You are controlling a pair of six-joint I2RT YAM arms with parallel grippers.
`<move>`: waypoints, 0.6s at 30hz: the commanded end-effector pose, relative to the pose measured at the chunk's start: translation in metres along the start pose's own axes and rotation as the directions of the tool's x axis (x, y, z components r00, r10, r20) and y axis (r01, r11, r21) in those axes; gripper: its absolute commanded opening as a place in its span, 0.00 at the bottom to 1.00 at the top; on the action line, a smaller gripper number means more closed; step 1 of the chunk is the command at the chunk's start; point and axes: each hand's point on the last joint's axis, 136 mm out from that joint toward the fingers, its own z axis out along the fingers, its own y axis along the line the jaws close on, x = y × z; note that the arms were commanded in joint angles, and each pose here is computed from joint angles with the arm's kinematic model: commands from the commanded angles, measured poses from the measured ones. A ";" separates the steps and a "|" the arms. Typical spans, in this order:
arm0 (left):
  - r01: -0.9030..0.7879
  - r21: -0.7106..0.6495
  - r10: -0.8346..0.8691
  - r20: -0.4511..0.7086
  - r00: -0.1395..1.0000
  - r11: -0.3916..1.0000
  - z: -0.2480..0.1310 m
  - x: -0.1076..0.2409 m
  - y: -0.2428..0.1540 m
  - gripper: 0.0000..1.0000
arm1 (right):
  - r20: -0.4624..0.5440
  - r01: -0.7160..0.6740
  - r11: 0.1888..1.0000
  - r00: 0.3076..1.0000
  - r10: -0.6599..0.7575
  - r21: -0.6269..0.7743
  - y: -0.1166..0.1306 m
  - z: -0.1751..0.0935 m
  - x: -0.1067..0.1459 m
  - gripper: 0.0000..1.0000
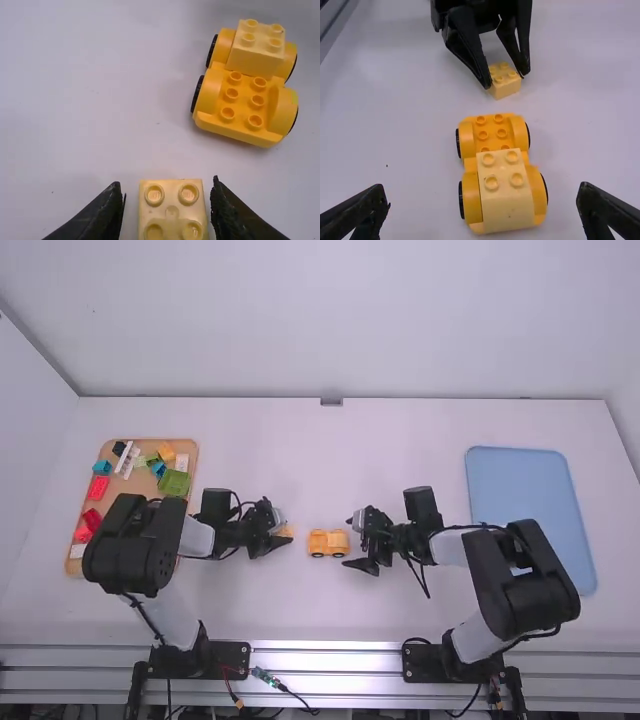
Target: Assemble lego blocks to make yellow taxi
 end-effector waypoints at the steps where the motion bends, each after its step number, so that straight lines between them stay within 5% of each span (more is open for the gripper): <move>1: 0.001 0.010 -0.001 0.003 1.000 1.000 0.001 0.000 -0.001 0.45 | 0.009 0.008 1.000 1.000 -0.008 -0.010 -0.002 0.002 -0.003 0.99; 9: 0.010 -0.015 -0.010 -0.041 0.999 1.000 0.001 0.011 -0.002 0.43 | 0.007 0.008 1.000 1.000 -0.008 -0.008 -0.002 0.002 -0.003 0.99; 18: 0.008 -0.016 -0.008 -0.040 0.999 1.000 0.001 0.011 -0.002 0.29 | 0.006 0.009 1.000 1.000 -0.009 -0.007 -0.002 0.002 -0.003 0.99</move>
